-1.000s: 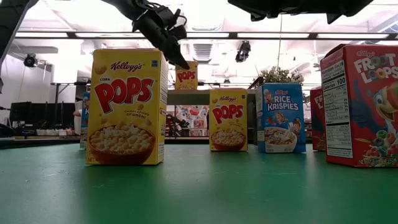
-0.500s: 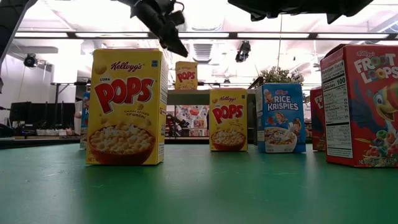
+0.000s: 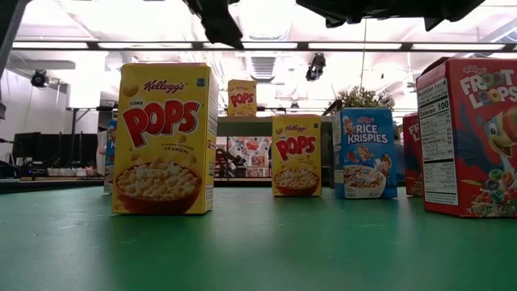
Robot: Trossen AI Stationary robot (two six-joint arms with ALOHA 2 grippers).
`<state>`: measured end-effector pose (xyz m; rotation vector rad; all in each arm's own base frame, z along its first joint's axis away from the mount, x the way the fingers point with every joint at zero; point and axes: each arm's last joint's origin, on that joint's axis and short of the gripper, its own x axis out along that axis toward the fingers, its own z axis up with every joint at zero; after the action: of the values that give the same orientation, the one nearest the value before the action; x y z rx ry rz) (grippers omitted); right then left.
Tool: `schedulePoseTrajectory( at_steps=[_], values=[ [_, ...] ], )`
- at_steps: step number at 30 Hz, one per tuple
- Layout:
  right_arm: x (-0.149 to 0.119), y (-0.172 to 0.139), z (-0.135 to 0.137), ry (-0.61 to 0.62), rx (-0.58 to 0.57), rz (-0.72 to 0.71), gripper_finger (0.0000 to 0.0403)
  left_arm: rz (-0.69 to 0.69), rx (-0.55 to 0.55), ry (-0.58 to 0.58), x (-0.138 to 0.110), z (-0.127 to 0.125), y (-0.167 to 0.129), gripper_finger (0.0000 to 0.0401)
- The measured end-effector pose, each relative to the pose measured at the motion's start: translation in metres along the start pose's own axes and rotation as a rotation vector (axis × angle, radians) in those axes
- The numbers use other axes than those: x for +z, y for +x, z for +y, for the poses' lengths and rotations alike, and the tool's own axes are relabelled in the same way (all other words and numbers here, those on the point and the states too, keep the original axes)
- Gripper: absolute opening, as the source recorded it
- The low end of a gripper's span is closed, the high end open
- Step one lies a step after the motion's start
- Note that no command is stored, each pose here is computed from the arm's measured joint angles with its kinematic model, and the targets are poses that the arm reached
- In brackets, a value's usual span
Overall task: Stack cereal on shelf
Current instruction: Put the top right blue cereal box on the shelf
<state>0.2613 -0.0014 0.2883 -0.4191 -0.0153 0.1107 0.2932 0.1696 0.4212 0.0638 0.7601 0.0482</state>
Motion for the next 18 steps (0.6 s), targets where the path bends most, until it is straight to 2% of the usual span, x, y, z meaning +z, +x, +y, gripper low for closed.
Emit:
schedulePoseTrajectory(
  at_steps=[5, 12, 18],
  values=[
    [-0.001, 0.0, 0.001, 0.003, 0.006, 0.015, 0.0013, 0.038, -0.08, 0.029, -0.013, -0.041, 0.014, 0.0239],
    [-0.002, 0.0, 0.001, 0.034, 0.008, 0.023, 0.0013, -0.016, 0.034, -0.002, -0.043, -0.089, 0.026, 0.0239],
    [-0.001, 0.0, 0.0, 0.122, 0.005, 0.027, 0.0013, -0.14, 0.003, 0.014, -0.072, -0.136, 0.031, 0.0239]
  ],
)
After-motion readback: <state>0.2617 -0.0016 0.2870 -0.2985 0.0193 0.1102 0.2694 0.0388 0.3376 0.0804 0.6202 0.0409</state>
